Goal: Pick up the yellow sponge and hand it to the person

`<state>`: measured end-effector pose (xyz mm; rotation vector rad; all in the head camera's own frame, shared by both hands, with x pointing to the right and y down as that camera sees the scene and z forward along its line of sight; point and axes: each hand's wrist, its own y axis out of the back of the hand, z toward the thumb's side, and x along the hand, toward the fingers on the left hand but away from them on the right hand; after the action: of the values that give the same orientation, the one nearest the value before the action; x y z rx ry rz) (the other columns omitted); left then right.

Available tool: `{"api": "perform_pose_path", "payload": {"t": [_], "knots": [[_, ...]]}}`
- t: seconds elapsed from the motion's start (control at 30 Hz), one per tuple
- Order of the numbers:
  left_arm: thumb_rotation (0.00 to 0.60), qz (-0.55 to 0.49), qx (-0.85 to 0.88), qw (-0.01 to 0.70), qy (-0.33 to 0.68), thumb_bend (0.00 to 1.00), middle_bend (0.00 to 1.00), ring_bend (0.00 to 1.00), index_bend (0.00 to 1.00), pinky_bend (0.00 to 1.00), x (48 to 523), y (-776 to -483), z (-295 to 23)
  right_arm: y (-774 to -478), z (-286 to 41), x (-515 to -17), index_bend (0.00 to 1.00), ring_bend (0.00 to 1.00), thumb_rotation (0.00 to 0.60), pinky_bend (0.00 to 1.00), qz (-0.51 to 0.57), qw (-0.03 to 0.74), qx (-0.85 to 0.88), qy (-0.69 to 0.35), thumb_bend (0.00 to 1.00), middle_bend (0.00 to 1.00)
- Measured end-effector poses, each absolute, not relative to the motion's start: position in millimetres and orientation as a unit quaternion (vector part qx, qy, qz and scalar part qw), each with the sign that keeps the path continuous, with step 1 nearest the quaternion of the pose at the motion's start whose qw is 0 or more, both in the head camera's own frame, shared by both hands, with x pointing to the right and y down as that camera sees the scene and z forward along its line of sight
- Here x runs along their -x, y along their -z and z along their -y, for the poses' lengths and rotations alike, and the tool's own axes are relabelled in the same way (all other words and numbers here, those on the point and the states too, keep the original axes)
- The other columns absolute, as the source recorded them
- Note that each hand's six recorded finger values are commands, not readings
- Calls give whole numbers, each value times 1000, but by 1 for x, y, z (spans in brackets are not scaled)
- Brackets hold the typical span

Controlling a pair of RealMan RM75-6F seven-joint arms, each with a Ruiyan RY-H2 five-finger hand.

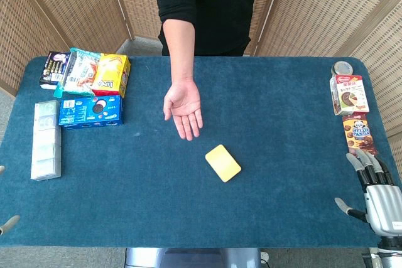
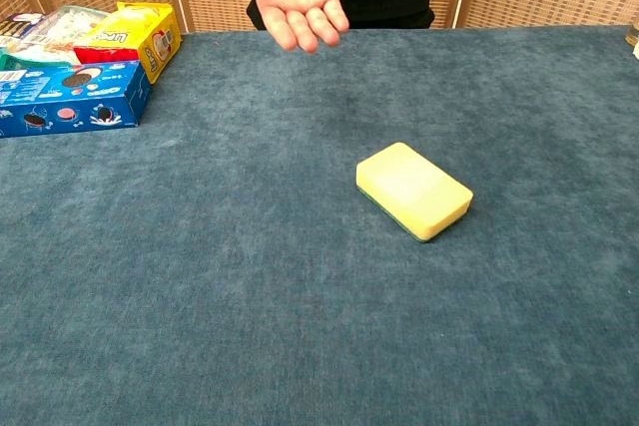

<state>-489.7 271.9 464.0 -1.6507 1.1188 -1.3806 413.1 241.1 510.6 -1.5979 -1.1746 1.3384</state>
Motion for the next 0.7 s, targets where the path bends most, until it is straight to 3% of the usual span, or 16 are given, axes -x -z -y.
{"api": "perform_pose_path", "payload": {"t": [0.37, 0.7], "knots": [[600, -436, 634, 347, 536, 144, 0, 0, 0, 107, 491, -464, -272, -522, -236, -401, 3, 21, 600, 68, 452, 344, 640, -518, 0, 0], [600, -436, 631, 341, 543, 144, 0, 0, 0, 107, 494, -468, -266, -554, -213, -342, 3, 27, 600, 69, 397, 308, 694, -515, 0, 0]]}}
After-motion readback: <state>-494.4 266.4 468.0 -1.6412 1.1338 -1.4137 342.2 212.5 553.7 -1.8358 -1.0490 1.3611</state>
